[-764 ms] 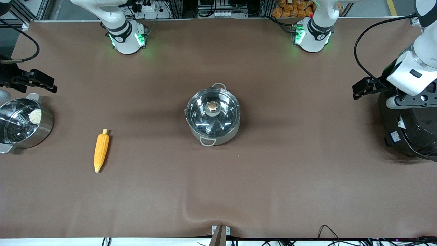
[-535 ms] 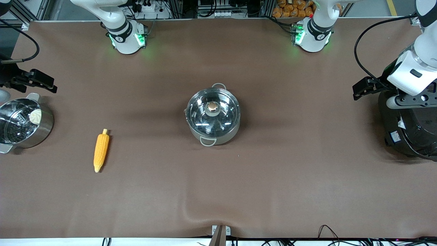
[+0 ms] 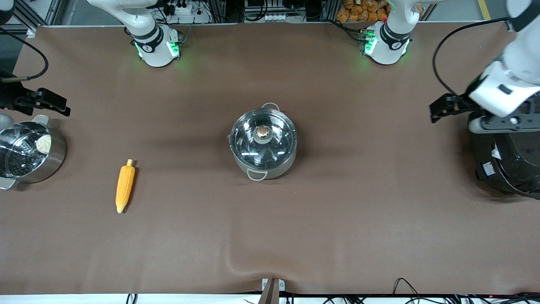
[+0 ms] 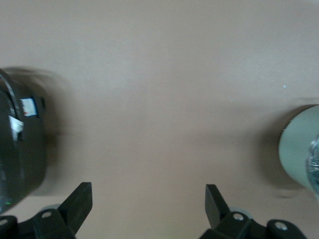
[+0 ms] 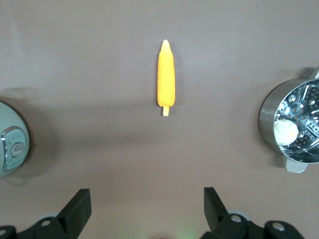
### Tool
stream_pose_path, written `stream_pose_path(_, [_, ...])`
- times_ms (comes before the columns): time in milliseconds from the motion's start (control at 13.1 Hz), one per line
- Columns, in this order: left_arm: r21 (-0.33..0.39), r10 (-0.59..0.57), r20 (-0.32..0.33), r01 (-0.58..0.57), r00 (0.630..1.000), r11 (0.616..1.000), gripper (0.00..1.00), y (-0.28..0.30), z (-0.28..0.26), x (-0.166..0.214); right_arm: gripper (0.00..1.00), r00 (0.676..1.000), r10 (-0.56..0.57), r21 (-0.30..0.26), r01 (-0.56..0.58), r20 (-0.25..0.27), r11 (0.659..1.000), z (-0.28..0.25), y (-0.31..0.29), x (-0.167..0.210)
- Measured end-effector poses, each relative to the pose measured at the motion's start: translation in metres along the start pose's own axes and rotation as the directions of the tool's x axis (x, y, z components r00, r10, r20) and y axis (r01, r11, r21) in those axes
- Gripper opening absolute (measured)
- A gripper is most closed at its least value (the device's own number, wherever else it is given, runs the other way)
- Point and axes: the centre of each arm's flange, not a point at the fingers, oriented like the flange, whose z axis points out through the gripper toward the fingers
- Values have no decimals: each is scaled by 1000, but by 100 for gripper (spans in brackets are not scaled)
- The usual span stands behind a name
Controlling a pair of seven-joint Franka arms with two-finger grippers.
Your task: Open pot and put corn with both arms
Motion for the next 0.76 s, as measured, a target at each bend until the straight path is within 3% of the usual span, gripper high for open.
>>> stream_pose_path(382, [-44, -148, 4, 148, 989, 988, 100, 155, 30, -4, 100, 998, -35, 3, 35, 49, 999, 113, 16, 34])
stream_pose_path(535, [-77, -263, 5, 262, 965, 962, 100, 224, 59, -11, 100, 995, -50, 4, 50, 92, 999, 159, 16, 49])
stream_pose_path(764, [-102, -353, 28, 354, 935, 930, 100, 306, 115, -27, 100, 992, -90, 5, 90, 88, 996, 223, 27, 80])
